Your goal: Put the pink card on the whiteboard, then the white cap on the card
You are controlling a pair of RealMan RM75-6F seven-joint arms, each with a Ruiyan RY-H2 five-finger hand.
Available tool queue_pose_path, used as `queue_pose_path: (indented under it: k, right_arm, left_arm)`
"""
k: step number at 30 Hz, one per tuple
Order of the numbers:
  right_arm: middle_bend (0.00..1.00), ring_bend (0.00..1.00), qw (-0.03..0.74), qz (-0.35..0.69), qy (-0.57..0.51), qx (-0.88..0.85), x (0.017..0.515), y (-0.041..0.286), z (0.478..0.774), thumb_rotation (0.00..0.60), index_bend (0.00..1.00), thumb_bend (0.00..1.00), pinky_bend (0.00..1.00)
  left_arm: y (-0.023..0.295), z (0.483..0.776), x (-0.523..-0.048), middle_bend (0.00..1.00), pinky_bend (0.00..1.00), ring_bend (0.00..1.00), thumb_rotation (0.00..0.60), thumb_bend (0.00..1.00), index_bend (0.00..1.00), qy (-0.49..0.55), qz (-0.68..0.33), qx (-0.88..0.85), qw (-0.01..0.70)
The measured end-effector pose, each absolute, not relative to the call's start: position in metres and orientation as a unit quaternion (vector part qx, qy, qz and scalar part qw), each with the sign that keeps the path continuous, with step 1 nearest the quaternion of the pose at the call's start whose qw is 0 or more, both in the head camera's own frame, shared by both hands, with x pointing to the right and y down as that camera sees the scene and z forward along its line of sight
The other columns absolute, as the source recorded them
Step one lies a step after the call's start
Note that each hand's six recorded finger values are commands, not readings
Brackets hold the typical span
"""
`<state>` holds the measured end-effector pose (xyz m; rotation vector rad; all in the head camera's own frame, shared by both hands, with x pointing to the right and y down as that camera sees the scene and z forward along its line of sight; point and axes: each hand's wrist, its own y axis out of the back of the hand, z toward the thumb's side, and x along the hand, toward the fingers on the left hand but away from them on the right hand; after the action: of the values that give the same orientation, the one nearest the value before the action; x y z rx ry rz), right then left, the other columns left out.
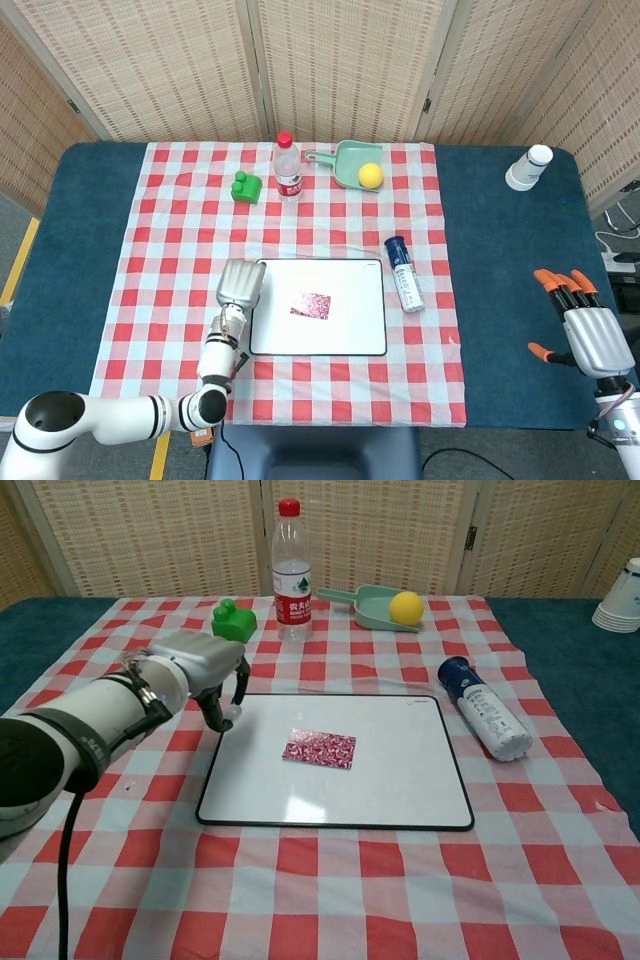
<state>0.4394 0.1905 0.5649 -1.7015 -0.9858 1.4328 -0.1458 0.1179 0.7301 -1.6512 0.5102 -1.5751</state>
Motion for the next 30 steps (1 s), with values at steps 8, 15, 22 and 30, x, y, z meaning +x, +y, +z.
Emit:
queue_pose_path:
  k: [8,15,22,30]
  right_arm:
    - [0.1,0.0,0.349,0.538,-0.4,-0.655,0.445,0.191,0.552,0.6,0.0,0.0,0.0]
    - [0.1,0.0,0.347,0.533,-0.408,-0.655,0.449,0.19,0.546,0.6,0.0,0.0,0.0]
    - [0.1,0.0,0.347,0.532,-0.412,-0.654,0.452,0.19,0.544,0.6,0.0,0.0,0.0]
    - [0.1,0.0,0.346,0.535,-0.412,-0.652,0.453,0.189,0.546,0.6,0.0,0.0,0.0]
  left_arm:
    - [0.141,0.712,-0.069,1.0,1.0,1.0,0.6,0.32,0.5,0.185,-0.568,-0.686,0.416]
    - [0.148,0.714,-0.04,1.0,1.0,1.0,0.6,0.32,0.51,0.175,-0.562,-0.689,0.422]
    - [0.147,0.724,-0.033,1.0,1.0,1.0,0.6,0.32,0.51,0.17,-0.567,-0.685,0.424]
    - [0.143,0.733,-0.039,1.0,1.0,1.0,0.6,0.31,0.51,0.167,-0.578,-0.678,0.422]
